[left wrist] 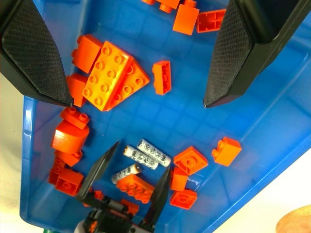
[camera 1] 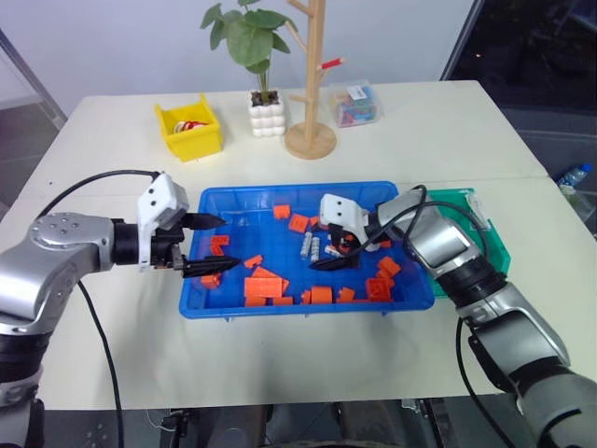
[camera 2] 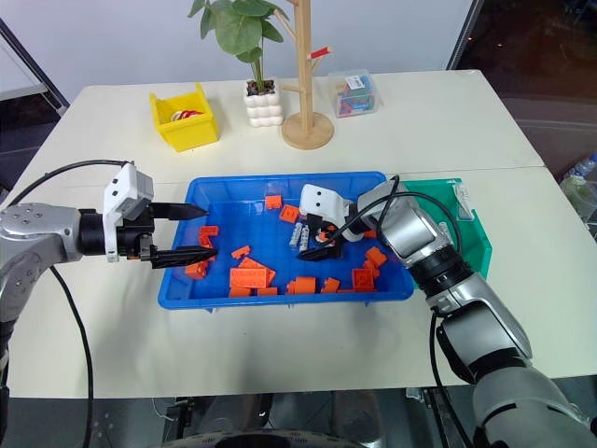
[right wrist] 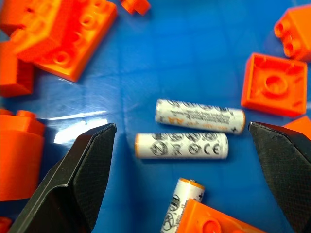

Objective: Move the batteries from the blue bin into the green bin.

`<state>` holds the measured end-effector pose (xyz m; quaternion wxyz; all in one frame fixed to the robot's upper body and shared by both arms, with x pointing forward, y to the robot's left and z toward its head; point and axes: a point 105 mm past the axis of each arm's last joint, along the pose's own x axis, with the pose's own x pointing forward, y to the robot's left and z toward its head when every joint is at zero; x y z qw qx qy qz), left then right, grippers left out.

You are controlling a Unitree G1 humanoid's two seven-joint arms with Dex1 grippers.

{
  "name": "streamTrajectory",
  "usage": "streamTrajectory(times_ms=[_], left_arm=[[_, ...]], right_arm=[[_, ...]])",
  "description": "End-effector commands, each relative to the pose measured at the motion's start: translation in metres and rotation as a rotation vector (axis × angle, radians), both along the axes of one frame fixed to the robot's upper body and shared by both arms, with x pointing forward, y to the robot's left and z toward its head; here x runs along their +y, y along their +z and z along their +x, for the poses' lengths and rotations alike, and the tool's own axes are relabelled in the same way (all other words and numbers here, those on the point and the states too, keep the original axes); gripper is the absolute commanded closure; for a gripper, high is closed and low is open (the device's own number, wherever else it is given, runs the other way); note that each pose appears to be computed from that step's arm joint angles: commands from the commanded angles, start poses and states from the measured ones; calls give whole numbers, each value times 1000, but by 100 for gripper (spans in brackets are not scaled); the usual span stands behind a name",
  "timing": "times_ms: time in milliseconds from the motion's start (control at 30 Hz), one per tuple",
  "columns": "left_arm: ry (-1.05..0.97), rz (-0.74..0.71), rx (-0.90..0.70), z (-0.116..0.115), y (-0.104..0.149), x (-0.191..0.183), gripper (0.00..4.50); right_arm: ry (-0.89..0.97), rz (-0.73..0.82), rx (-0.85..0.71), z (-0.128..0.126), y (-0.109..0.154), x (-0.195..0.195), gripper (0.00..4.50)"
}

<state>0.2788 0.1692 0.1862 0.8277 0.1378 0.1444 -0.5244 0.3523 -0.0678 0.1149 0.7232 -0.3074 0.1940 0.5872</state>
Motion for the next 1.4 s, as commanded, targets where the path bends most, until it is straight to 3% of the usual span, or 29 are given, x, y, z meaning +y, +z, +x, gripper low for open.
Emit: streamTrajectory(times_ms=[33,333,433,533,567,1100,1167,1267,1400], left_arm=[[-21,-5,-43,-2,10,-5,0],[-5,-20,-58,-1,10,-8,0],[1,-22,-63,0,10,-8,0],[3,-23,-66,-1,11,-8,0],[4,-23,-67,-1,12,-8,0],[7,-28,-67,3,9,-9,0],[8,-30,-66,2,9,-9,0],[12,-31,-64,2,8,-9,0],[17,-33,-64,2,8,-9,0]], right_arm=[[-4,13,-26,5,3,5,2],[-35,15,-21,14,0,9,2],[-33,11,-14,14,-2,8,72],[-27,9,-11,12,-3,8,220],[-26,8,-12,12,-3,8,221],[-29,58,-48,12,21,16,221],[-26,45,-43,11,18,15,116],[-36,40,-50,12,18,15,5],[-26,43,-55,12,22,20,5]])
